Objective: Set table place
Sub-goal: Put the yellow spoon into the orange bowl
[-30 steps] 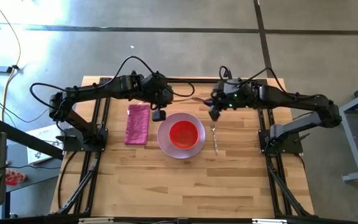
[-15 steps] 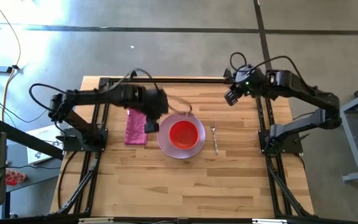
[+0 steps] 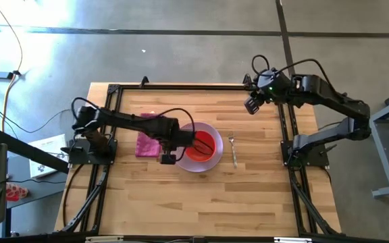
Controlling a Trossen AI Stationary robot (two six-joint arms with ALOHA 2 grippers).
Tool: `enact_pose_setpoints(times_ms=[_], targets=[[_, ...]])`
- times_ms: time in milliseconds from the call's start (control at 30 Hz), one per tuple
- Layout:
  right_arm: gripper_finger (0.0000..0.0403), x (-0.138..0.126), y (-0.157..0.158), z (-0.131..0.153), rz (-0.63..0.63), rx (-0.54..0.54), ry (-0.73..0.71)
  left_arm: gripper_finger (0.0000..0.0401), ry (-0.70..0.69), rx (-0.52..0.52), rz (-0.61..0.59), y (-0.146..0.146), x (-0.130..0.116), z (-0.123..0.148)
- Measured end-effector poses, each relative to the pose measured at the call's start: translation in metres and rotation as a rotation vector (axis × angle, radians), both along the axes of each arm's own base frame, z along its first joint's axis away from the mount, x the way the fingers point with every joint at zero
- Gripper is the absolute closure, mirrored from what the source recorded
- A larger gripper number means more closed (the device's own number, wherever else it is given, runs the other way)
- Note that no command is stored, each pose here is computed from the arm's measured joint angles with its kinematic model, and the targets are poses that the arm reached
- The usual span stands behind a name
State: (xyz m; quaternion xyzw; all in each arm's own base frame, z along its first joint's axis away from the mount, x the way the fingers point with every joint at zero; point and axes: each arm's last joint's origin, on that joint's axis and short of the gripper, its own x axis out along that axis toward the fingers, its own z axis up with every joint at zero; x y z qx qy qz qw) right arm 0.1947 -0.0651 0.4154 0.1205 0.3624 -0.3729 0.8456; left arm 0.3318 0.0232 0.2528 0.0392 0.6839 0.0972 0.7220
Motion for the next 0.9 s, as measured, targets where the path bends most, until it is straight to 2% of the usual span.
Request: enact_pose_setpoints(times_ms=[133,567,900], targets=[[0.0270,0.000,0.000,0.000,0.010,0.002,0.009,0.0382,0.052,0.023,0.013,0.010,-0.004,-0.001],[0.0269,0.000,0.000,0.000,0.020,-0.005,0.017,0.0382,-0.031,0.024,-0.049,0.018,0.005,-0.001],[0.0269,0.000,0.000,0.000,0.005,0.005,0.002,0.0382,-0.007,0.009,-0.090,0.019,0.017,-0.020]])
